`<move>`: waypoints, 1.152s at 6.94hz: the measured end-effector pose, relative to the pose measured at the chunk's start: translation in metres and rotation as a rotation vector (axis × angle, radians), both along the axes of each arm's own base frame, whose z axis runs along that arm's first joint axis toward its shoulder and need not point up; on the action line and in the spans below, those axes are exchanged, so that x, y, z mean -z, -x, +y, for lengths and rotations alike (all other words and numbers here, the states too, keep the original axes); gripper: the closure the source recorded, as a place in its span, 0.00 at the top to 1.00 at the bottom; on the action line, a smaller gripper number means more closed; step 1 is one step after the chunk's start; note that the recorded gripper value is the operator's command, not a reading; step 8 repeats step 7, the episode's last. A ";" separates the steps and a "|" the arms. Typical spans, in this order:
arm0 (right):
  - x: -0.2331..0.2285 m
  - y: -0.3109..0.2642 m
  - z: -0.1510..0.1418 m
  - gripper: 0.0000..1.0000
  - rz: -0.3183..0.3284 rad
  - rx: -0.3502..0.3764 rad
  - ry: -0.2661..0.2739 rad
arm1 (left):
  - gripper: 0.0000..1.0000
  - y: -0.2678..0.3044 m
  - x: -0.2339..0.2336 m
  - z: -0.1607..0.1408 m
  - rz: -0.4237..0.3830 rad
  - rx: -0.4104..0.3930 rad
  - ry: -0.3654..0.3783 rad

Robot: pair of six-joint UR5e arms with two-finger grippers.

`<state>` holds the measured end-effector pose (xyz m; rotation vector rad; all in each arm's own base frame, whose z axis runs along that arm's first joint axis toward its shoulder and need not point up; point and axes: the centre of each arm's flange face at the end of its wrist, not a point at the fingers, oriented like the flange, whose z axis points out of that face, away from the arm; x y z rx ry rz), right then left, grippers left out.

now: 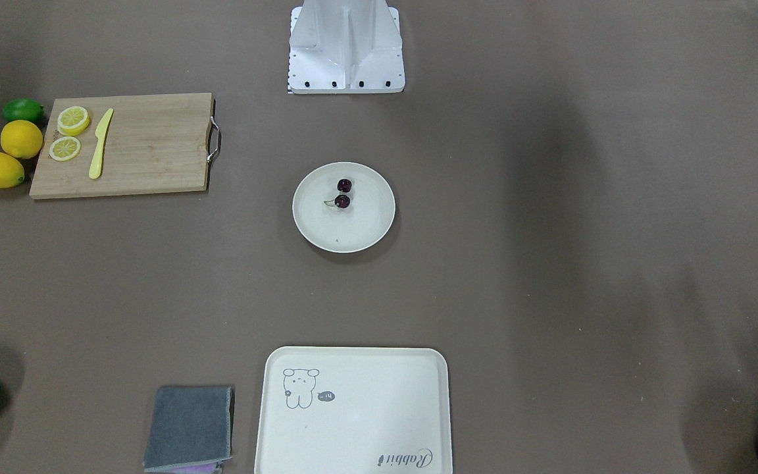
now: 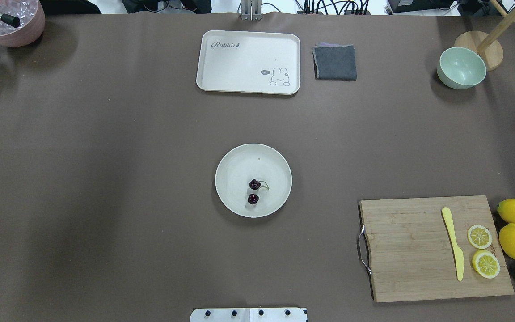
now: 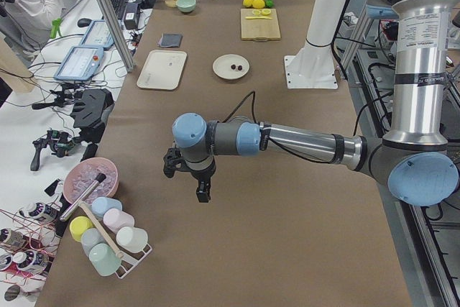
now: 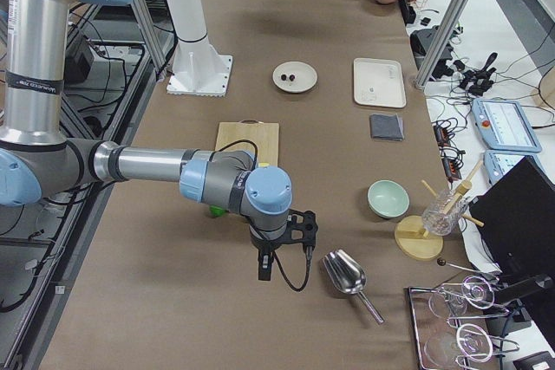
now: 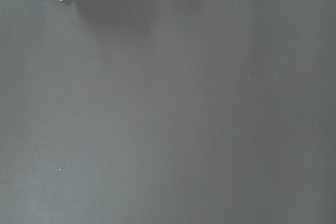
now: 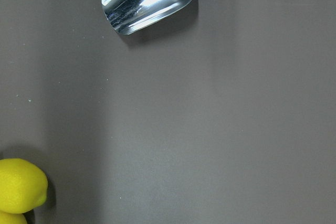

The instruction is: Place red cherry on plate

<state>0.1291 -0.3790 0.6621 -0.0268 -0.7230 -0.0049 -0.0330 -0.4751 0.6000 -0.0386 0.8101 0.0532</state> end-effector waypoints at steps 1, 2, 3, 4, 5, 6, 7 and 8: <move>0.000 0.000 0.001 1.00 0.000 0.000 0.002 | 0.98 0.000 0.000 0.000 0.000 0.000 0.000; 0.000 0.000 0.001 1.00 0.000 -0.001 0.000 | 0.98 0.000 0.000 0.000 0.000 0.000 0.000; 0.002 -0.001 0.001 1.00 0.000 -0.002 -0.004 | 0.98 0.000 0.000 0.000 0.001 0.001 0.001; 0.005 -0.002 0.001 1.00 0.001 -0.004 -0.011 | 0.98 0.000 -0.001 0.000 0.003 0.002 0.004; 0.006 -0.003 0.001 1.00 0.002 -0.007 -0.014 | 0.98 0.000 -0.003 0.000 0.004 0.003 0.007; 0.007 -0.003 0.000 1.00 0.001 -0.008 -0.015 | 0.98 0.000 -0.003 -0.001 0.005 0.005 0.009; 0.007 -0.003 0.000 1.00 0.001 -0.008 -0.016 | 0.98 0.000 -0.002 -0.001 0.005 0.005 0.009; 0.007 -0.003 0.000 1.00 0.001 -0.008 -0.016 | 0.98 0.000 -0.002 -0.001 0.005 0.005 0.009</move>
